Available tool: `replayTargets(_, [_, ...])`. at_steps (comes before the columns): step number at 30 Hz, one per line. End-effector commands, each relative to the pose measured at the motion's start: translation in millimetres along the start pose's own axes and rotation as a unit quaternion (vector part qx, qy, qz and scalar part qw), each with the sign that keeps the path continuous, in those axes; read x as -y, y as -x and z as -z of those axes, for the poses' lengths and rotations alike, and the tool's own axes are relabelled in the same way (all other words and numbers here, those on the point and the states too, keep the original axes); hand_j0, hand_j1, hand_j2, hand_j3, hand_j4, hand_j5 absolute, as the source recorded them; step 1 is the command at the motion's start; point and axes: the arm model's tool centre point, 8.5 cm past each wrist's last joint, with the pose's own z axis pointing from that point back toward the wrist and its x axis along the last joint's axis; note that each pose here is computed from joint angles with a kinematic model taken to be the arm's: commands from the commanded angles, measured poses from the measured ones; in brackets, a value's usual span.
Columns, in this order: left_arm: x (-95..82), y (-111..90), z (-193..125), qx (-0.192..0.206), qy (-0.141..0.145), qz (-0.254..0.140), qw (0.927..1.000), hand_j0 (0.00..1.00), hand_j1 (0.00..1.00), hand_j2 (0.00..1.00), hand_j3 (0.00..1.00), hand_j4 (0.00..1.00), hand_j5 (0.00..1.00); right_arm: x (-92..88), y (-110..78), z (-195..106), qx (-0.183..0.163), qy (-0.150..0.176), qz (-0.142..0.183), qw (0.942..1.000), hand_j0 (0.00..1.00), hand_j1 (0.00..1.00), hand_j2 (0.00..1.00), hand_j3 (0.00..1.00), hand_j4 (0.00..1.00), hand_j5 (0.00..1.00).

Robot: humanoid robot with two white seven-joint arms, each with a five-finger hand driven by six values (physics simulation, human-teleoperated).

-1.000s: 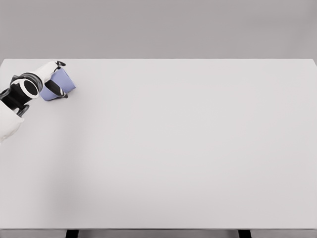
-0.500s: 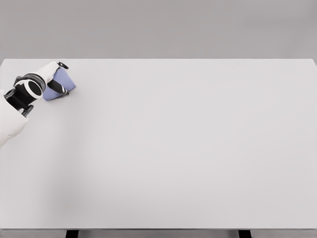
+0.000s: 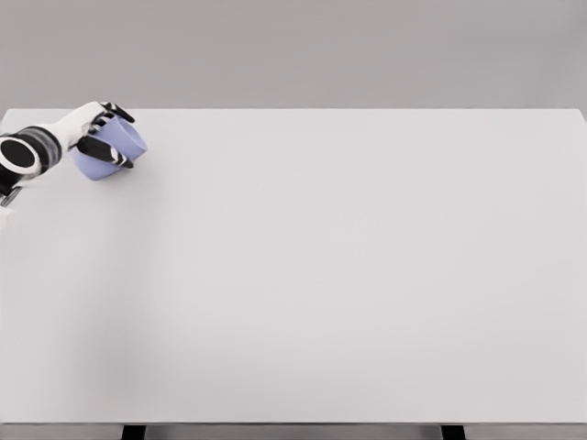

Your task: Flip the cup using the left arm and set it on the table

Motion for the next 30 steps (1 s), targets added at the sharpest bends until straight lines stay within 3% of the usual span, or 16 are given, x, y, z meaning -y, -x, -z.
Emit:
replayTargets(1, [-11.0,2,-12,0.066,0.038,-0.028,0.9967,0.52,0.52,0.52,0.52,0.52,0.52,0.0,0.0,0,0.0,0.0,0.0,1.0,1.0,1.0,1.0,1.0,1.0,1.0])
replayTargets(4, [-5.3,0,-18,0.136,0.112,-0.059,0.9826,0.53,0.53,0.53,0.53,0.53,0.53,0.0,0.9,0,-0.001,0.0,0.0,1.0,1.0,1.0,1.0,1.0,1.0,1.0])
replayTargets(7, [-2.2,1,-22,0.199,0.176,-0.084,0.9603,0.53,0.53,0.53,0.53,0.53,0.53,0.0,0.0,0,0.0,0.0,0.0,1.0,1.0,1.0,1.0,1.0,1.0,1.0])
replayTargets(10, [-21.3,-13,-16,0.269,0.138,-0.187,0.9349,0.53,0.53,0.53,0.53,0.53,0.53,0.0,0.0,0,0.0,0.0,0.0,1.0,1.0,1.0,1.0,1.0,1.0,1.0])
replayTargets(12, [-18.0,-29,-11,0.294,0.133,-0.208,0.9232,0.53,0.53,0.53,0.53,0.53,0.53,0.0,0.0,0,0.0,0.0,0.0,1.0,1.0,1.0,1.0,1.0,1.0,1.0])
replayTargets(14, [5.0,-50,0,0.32,0.149,-0.216,0.9102,0.53,0.53,0.53,0.53,0.53,0.53,0.0,0.0,0,0.0,0.0,0.0,1.0,1.0,1.0,1.0,1.0,1.0,1.0])
replayTargets(16, [30.5,-57,10,0.334,0.16,-0.234,0.899,0.53,0.53,0.53,0.53,0.53,0.53,0.0,0.0,0,0.0,0.0,0.0,1.0,1.0,1.0,1.0,1.0,1.0,1.0])
replayTargets(23, [66.1,-66,31,0.344,0.157,-0.313,0.8714,0.54,0.54,0.54,0.54,0.54,0.54,0.0,0.0,0,0.0,0.0,0.0,1.0,1.0,1.0,1.0,1.0,1.0,1.0])
replayTargets(26, [79.1,-68,35,0.343,0.163,-0.32,0.8678,0.54,0.54,0.54,0.54,0.54,0.54,0.0,0.9,0,-0.001,0.0,0.0,1.0,1.0,1.0,1.0,1.0,1.0,1.0])
replayTargets(30, [101.7,-74,38,0.354,0.17,-0.337,0.8557,0.54,0.54,0.54,0.54,0.54,0.54,0.0,0.0,0,0.0,0.0,0.0,1.0,1.0,1.0,1.0,1.0,1.0,1.0])
